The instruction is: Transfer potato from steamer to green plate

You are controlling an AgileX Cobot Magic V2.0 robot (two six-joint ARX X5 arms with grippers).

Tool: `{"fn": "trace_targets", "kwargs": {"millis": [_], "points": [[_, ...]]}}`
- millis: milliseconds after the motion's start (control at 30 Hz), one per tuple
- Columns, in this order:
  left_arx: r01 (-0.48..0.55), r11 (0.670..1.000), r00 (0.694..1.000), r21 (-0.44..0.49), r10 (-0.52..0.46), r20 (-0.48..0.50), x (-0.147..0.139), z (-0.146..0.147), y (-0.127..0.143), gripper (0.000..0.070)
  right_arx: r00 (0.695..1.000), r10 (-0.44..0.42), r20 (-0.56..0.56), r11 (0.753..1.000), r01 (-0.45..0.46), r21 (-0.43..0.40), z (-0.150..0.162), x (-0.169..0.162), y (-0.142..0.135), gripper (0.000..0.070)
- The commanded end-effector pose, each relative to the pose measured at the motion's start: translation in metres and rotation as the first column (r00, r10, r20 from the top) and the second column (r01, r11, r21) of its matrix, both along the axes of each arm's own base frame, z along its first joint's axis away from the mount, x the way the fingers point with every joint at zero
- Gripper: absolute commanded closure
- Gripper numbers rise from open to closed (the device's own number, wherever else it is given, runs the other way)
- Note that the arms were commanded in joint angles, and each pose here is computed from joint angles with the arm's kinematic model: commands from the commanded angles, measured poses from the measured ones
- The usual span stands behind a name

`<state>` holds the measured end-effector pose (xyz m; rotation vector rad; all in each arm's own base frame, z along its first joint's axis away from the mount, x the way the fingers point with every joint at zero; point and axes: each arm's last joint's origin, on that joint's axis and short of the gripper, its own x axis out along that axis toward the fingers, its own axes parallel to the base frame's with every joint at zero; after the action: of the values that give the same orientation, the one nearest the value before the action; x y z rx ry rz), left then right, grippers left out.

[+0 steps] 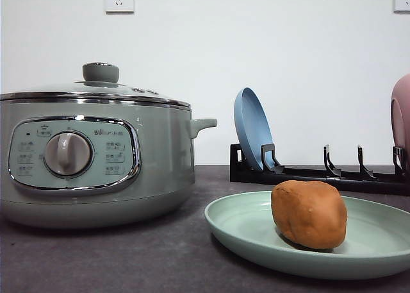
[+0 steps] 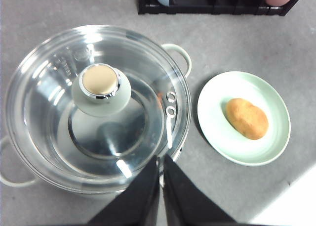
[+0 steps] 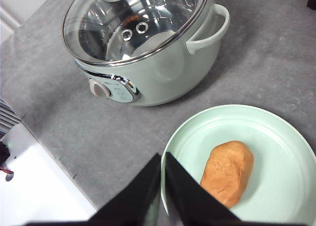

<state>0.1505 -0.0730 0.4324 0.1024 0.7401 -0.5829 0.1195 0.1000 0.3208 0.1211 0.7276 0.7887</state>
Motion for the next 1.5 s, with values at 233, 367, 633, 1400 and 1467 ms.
{"fn": "trace_targets", "kwargs": {"millis": [233, 367, 633, 1400, 1467], "points": [[-0.101, 0.984, 0.841, -0.148, 0.164, 0.515, -0.038, 0.043, 0.04, 0.0698, 1.0, 0.016, 0.023, 1.0, -0.016, 0.011, 0.006, 0.0, 0.002, 0.07], [-0.184, 0.963, 0.669, -0.198, 0.27, 0.693, -0.058, 0.034, 0.056, 0.0698, 1.0, 0.016, 0.023, 1.0, -0.016, 0.011, 0.006, 0.0, 0.002, 0.07], [-0.357, 0.897, 0.432, -0.259, 0.405, 0.806, -0.076, -0.041, 0.071, 0.0698, 1.0, 0.016, 0.023, 1.0, -0.016, 0.011, 0.006, 0.0, 0.002, 0.07], [-0.461, 0.871, 0.577, -0.171, 0.441, 0.687, -0.061, -0.235, 0.075, 0.0698, 1.0, 0.016, 0.023, 1.0, -0.016, 0.011, 0.006, 0.0, 0.002, 0.07], [-0.463, 0.871, 0.586, -0.166, 0.441, 0.68, -0.06, -0.241, 0.075, 0.0698, 1.0, 0.016, 0.023, 1.0, -0.016, 0.011, 0.006, 0.0, 0.002, 0.07]]}}
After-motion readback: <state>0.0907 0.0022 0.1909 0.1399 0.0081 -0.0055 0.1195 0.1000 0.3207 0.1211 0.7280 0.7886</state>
